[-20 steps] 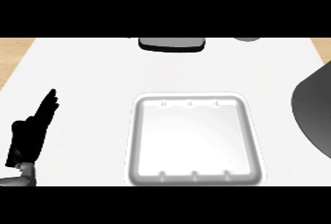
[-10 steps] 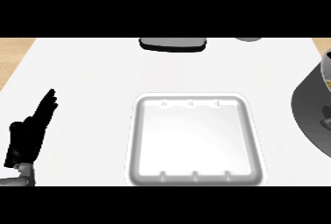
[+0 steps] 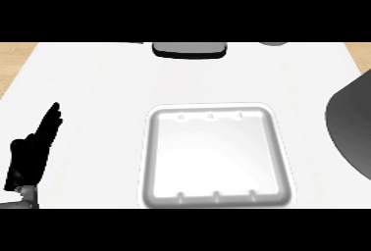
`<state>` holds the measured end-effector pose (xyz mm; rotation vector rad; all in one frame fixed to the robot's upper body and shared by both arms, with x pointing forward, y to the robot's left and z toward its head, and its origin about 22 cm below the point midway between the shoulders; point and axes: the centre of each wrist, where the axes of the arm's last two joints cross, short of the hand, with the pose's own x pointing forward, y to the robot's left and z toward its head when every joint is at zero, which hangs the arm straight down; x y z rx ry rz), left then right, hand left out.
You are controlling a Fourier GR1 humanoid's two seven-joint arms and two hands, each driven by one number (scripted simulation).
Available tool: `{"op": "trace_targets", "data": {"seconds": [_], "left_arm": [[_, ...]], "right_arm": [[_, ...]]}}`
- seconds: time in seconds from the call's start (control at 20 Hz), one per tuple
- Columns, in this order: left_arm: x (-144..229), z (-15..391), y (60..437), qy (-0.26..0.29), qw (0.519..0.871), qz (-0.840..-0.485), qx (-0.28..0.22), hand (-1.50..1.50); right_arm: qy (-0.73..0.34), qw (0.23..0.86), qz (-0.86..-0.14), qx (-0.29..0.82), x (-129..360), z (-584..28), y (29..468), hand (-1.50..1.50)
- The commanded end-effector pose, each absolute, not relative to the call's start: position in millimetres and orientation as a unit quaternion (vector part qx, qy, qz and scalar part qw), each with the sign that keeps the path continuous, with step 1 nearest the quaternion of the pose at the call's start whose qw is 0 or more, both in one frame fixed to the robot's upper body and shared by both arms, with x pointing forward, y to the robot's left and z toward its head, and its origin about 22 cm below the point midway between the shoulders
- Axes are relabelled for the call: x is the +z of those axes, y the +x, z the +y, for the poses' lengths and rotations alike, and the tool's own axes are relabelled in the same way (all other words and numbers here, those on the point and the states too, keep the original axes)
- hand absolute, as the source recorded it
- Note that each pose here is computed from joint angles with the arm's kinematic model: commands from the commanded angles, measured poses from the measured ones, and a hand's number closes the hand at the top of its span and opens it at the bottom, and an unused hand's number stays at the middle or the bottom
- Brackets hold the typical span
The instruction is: Pick the lemon from the tray and place it in the pot
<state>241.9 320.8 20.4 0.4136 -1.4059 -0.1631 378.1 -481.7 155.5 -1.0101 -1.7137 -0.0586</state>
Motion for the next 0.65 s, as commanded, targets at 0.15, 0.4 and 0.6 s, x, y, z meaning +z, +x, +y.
{"op": "trace_targets", "data": {"seconds": [0.15,0.4,0.6], "left_arm": [[41.6,316.7,239.5,0.191,0.746,-0.635,-0.066,0.00],[22.7,330.2,240.6,0.204,0.746,-0.631,-0.065,0.00],[6.9,321.9,220.5,0.204,0.746,-0.631,-0.067,0.00]], "right_arm": [[-0.353,0.567,-0.742,-0.061,133.5,-515.3,344.1,-1.50],[-0.325,0.578,-0.745,-0.070,142.5,-541.4,319.1,-1.50],[-0.321,0.561,-0.757,-0.094,123.1,-576.2,267.7,-1.50]]}}
